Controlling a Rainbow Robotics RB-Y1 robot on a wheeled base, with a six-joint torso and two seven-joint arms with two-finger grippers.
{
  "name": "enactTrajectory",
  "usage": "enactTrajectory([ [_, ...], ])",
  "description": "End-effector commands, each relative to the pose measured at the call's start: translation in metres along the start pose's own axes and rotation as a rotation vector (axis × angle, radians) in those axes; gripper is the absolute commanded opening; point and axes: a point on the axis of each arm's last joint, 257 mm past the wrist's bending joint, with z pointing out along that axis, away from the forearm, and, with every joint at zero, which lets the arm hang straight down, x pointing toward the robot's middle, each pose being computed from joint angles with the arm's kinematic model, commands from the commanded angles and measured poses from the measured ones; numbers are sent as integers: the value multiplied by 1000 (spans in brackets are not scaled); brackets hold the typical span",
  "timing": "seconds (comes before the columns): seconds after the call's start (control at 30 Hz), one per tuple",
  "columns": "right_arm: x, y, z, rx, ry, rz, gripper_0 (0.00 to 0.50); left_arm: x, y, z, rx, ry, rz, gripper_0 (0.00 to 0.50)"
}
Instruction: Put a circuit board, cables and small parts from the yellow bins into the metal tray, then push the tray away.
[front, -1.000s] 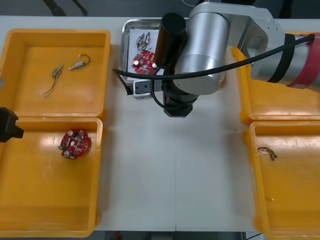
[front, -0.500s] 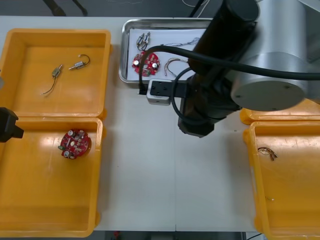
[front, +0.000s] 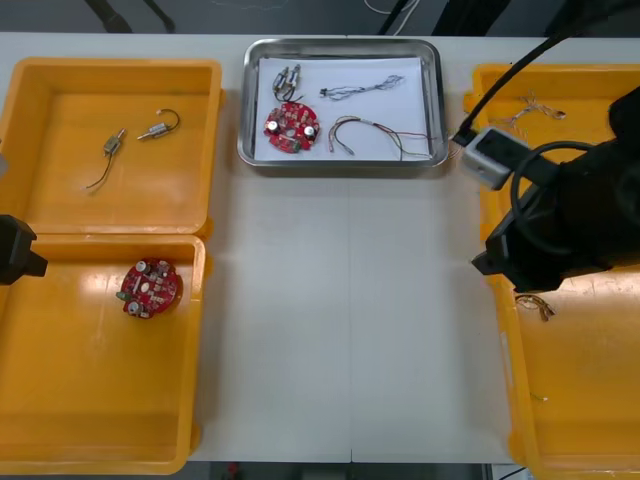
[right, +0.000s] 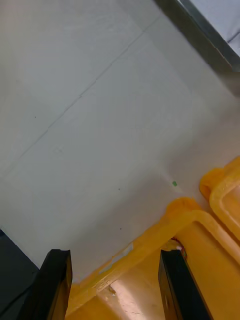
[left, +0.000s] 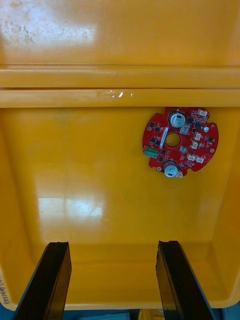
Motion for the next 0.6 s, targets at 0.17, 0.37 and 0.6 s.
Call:
enactTrajectory([
  [0.17,49,-55,-26,28,-22,350,500,-3,7,-9,-23,-27,62,500],
  [0.37,89,-98,-35,90,-19,534,500,-3,7,-9,-23,-27,62,500],
  [0.6,134,-138,-45,241,9,638,500,-3,7,-9,-23,-27,62,500],
])
